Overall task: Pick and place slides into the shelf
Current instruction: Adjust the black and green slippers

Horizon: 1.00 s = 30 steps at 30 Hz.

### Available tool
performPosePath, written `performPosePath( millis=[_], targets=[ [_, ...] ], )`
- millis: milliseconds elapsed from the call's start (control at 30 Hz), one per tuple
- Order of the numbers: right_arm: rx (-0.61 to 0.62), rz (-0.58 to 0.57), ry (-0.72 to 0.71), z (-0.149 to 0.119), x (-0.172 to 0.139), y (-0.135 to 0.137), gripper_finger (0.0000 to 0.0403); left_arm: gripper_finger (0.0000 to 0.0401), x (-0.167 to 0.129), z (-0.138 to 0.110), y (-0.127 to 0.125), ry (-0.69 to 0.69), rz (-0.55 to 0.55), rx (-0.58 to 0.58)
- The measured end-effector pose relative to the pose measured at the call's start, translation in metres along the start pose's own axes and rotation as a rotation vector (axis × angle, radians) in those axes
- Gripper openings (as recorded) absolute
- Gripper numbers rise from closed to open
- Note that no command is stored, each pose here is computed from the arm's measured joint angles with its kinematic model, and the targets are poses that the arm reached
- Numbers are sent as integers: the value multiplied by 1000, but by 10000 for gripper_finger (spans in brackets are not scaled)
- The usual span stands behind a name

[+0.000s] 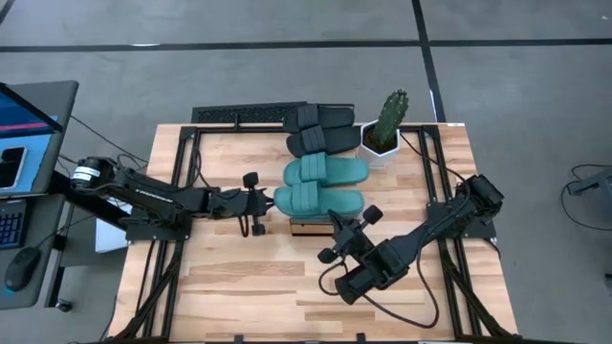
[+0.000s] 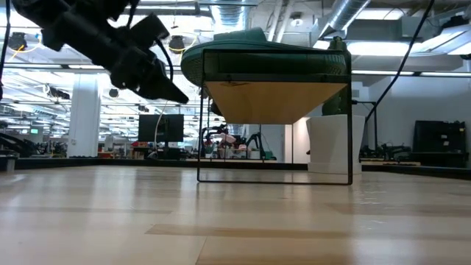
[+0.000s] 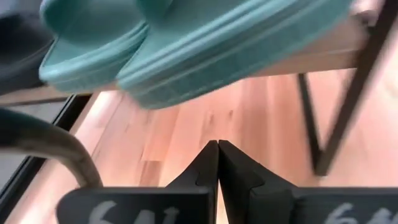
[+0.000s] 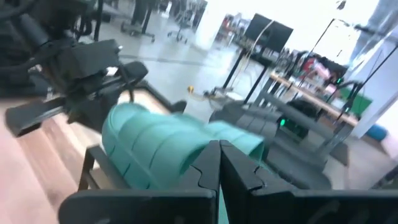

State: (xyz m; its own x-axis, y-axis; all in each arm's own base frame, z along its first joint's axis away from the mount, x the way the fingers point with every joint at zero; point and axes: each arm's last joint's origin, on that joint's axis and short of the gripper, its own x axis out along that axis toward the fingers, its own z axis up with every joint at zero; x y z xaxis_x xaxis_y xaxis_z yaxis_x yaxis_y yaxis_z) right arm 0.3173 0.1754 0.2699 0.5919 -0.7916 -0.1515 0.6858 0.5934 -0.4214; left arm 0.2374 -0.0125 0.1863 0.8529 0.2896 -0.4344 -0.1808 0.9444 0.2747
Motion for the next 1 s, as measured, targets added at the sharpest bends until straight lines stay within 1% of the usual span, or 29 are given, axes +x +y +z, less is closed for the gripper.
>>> performPosePath(
  millis=[133, 200, 333, 433, 500, 567, 667, 800, 1000],
  targets=[
    [-20, -19, -53, 8, -10, -1, 0, 0, -16, 10, -9, -64, -27, 33],
    [-22, -22, -73, 10, -15, -1, 0, 0, -29, 16, -12, -106, 4, 57],
    [-38, -20, -111, 9, -27, -1, 0, 0, -59, 28, -15, -195, 102, 131],
    [-42, -3, -122, 8, -35, -1, 0, 0, -78, 39, -15, -296, 108, 172],
    [-46, 7, -127, 7, -39, 0, 0, 0, -84, 44, -13, -352, 105, 185],
    [-55, 14, -130, 6, -42, 0, 0, 0, -85, 46, -12, -363, 108, 217],
    [-69, 21, -133, 3, -44, 0, 0, 0, -80, 50, -11, -373, 70, 233],
    [-79, 19, -129, 1, -43, 0, 0, 0, -66, 59, -11, -368, 3, 262],
    [-90, 24, -100, 1, -37, -1, 0, 0, -40, 78, -11, -316, 2, 332]
  ],
)
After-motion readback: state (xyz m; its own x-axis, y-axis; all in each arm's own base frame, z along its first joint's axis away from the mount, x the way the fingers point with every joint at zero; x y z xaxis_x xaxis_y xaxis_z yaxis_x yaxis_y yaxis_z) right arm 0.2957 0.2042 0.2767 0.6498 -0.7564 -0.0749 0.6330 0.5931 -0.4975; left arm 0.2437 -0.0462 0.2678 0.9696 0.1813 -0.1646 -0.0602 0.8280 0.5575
